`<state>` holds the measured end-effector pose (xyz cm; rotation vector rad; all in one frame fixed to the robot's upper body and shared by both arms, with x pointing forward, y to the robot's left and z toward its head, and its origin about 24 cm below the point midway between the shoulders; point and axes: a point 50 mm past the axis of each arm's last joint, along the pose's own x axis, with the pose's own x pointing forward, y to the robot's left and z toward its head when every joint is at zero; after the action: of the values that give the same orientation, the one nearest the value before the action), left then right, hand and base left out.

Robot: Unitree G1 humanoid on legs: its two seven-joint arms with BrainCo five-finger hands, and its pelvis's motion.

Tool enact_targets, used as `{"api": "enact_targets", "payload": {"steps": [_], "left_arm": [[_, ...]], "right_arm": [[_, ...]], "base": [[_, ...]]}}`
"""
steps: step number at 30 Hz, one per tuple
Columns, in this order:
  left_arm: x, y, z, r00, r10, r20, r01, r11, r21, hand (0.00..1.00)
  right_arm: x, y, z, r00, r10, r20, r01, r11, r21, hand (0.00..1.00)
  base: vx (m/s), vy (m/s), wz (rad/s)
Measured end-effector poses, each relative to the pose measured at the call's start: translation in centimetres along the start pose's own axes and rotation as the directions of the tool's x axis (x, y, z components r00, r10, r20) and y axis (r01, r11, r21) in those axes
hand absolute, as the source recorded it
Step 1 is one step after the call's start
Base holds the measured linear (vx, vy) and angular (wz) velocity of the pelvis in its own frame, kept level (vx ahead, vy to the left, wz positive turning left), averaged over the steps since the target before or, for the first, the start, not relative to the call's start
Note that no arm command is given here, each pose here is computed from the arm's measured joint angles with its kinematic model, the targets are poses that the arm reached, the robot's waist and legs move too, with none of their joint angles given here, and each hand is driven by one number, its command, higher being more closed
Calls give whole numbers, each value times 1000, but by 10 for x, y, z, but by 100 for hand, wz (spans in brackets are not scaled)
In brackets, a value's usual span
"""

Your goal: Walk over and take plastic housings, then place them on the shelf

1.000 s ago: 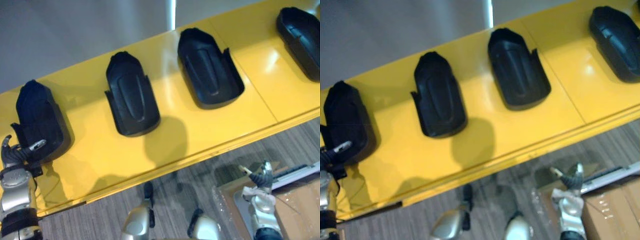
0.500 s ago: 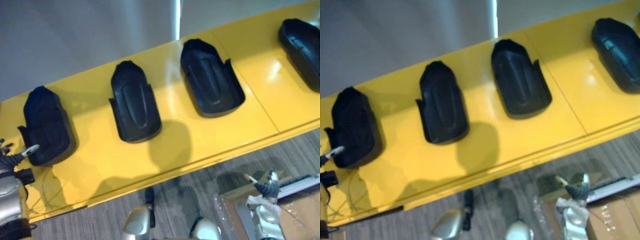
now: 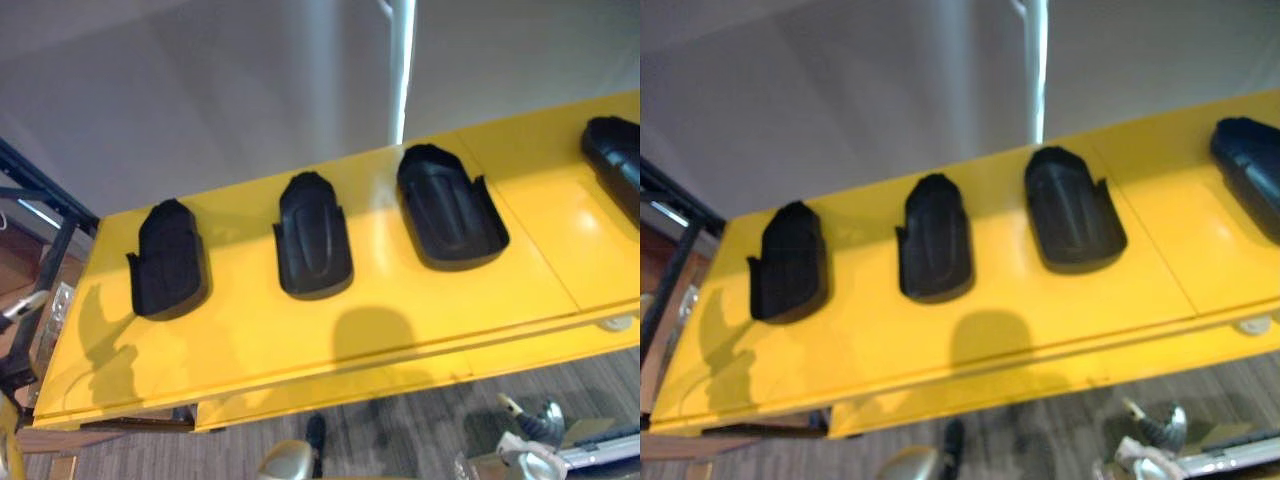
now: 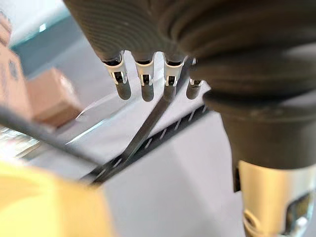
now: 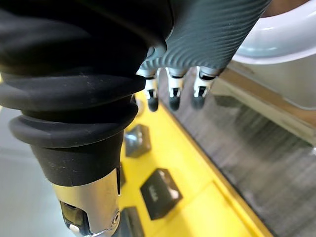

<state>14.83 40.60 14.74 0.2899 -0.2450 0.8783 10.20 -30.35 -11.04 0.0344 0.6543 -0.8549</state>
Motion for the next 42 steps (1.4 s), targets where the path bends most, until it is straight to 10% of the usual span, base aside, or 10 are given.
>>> {"api": "enact_targets", "payload": {"steps": [6, 11, 16, 21, 31, 42], "left_arm": [[-30, 3, -2, 967, 231, 112, -202, 954, -224, 0], [-75, -33, -41, 985, 158, -66, -170, 948, -270, 0], [-123, -56, -81, 953, 174, -248, -222, 958, -182, 0], [-182, -36, -144, 738, 424, -525, -444, 891, 95, 0], [-243, -12, -186, 397, 558, -729, -498, 798, 339, 0], [-295, 1, -197, 232, 469, -852, -491, 813, 313, 0]], "right_arm": [[-5, 4, -14, 999, 12, -49, -12, 1000, -6, 0], [-9, 21, -16, 997, 68, -47, -68, 998, 4, 0], [-12, 24, -20, 994, 90, -61, -90, 996, 2, 0], [-23, 29, -39, 985, 105, -136, -106, 994, 2, 0], [-24, 66, -28, 977, 186, -107, -184, 983, 27, 0], [9, 69, 32, 973, 219, 65, -215, 974, -67, 0]], "base": [[-39, 29, 14], [-65, 16, 2], [-82, 2, -1], [-53, -8, 1], [-10, -18, 7], [-133, -26, 16]]}}
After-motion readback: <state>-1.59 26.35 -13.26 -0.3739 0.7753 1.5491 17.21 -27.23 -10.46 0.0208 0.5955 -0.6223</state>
